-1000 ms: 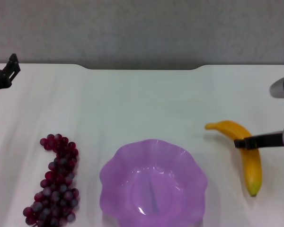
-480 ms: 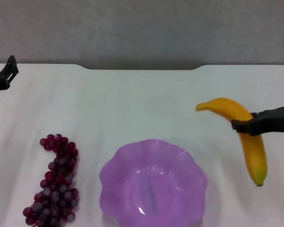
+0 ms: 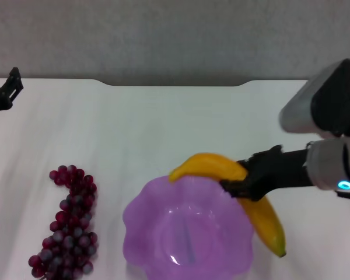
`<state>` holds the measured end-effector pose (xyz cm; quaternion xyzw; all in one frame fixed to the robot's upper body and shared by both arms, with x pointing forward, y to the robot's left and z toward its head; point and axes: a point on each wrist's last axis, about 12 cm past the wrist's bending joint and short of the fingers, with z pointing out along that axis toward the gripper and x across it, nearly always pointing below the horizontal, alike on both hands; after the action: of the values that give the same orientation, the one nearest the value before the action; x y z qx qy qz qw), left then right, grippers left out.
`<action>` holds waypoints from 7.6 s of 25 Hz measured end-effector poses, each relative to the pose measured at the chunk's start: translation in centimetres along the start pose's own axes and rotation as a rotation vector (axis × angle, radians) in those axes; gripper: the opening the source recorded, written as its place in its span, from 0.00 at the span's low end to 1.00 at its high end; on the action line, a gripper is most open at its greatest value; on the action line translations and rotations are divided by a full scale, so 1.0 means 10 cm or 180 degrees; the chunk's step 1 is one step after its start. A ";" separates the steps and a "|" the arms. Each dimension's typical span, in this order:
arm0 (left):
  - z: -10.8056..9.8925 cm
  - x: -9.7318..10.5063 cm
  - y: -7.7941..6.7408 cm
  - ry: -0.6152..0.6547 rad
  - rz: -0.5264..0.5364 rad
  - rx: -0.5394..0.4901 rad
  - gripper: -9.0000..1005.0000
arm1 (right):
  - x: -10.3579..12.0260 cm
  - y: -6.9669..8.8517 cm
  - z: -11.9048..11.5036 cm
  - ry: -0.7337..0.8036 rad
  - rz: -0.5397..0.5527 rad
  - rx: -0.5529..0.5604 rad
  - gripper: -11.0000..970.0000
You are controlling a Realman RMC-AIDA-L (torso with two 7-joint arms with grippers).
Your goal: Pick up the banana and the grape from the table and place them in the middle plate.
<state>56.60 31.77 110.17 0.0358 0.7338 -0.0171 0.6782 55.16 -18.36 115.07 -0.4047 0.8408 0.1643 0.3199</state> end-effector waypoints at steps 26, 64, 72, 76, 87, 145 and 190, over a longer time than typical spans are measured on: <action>0.04 -0.02 -0.06 -0.0015 -0.0014 0.0040 0.74 | 0.00 0.18 0.63 0.0450 -0.0359 -0.0268 0.62; 0.00 0.00 -0.12 0.0005 0.0011 0.0123 0.74 | 0.57 -0.61 -0.13 -0.1811 0.1243 0.1911 0.89; 0.00 -0.01 -0.17 0.0007 0.0015 0.0174 0.74 | 1.26 -0.89 -0.30 -0.1703 0.1875 0.2555 0.89; -0.05 -0.02 -0.23 0.0005 0.0020 0.0228 0.74 | 1.59 -1.01 -0.41 -0.1588 0.2120 0.2851 0.89; -0.21 -0.33 -0.47 0.0749 0.0321 0.0382 0.74 | 1.67 -1.02 -0.42 -0.1535 0.2158 0.2897 0.89; 0.12 -0.27 -0.97 0.3827 0.0771 0.1056 0.72 | 1.49 -1.07 -0.25 -0.1401 0.2074 0.2604 0.89; 0.10 -0.35 -0.87 0.3519 0.1090 0.0870 0.23 | 1.47 -1.08 -0.13 -0.1251 0.2091 0.2448 0.89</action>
<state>57.24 22.88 113.35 0.2442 0.9531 0.0194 0.1778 56.27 -34.22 105.92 0.0641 0.8468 0.0087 0.5279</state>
